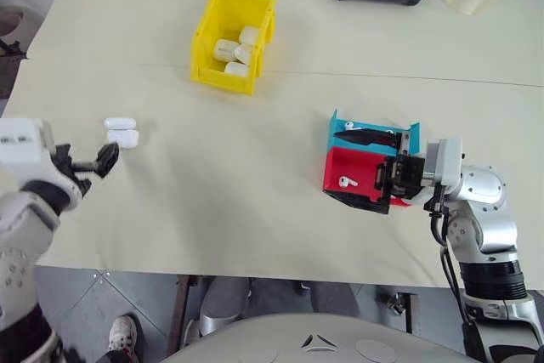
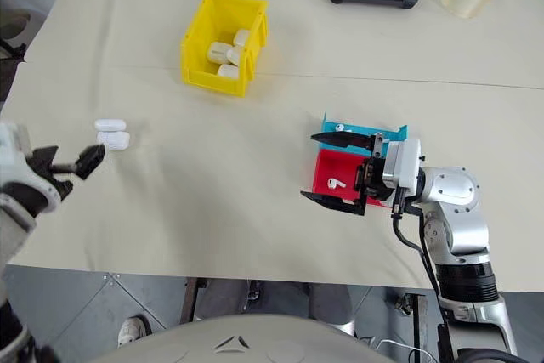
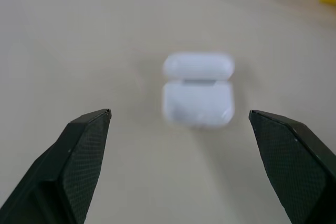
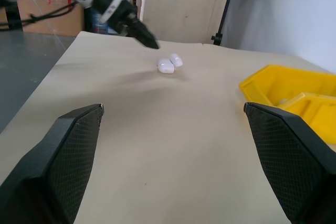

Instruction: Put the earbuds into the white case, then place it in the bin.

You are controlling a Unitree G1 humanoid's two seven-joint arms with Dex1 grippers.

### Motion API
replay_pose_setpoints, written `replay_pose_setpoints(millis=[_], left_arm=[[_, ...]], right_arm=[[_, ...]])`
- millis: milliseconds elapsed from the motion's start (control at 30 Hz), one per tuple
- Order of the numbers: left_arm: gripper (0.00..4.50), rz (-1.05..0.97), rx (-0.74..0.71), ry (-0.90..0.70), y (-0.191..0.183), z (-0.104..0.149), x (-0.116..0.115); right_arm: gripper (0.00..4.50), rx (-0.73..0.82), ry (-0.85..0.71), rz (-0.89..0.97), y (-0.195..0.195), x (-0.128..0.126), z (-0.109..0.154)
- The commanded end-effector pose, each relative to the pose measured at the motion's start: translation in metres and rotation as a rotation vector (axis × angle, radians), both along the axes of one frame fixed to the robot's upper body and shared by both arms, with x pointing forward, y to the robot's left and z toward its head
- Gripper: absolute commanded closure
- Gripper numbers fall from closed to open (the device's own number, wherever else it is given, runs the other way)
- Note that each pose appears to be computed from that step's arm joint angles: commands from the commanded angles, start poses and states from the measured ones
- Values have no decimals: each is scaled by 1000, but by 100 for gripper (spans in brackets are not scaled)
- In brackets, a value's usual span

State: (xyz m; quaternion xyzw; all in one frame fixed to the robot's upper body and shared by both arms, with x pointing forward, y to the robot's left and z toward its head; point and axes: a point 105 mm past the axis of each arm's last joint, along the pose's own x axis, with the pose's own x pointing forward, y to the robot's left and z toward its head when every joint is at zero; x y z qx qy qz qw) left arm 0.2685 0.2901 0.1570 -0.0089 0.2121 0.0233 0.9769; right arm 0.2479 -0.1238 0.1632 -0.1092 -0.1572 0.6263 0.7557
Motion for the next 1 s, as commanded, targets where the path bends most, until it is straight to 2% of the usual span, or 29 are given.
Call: replay_pose_setpoints(millis=[33, 200, 700, 1000], left_arm=[[2, 36, -25, 126, 1, -6, 4], [2, 70, -22, 205, 5, -13, 19], [2, 45, -8, 280, 2, -15, 38], [2, 7, 17, 333, 2, -21, 40]], right_arm=[[0, 12, -29, 27, 3, -6, 8], [0, 23, -38, 20, 6, -8, 11], [0, 56, -37, -4, 12, -14, 11], [0, 73, -46, -18, 16, -15, 16]])
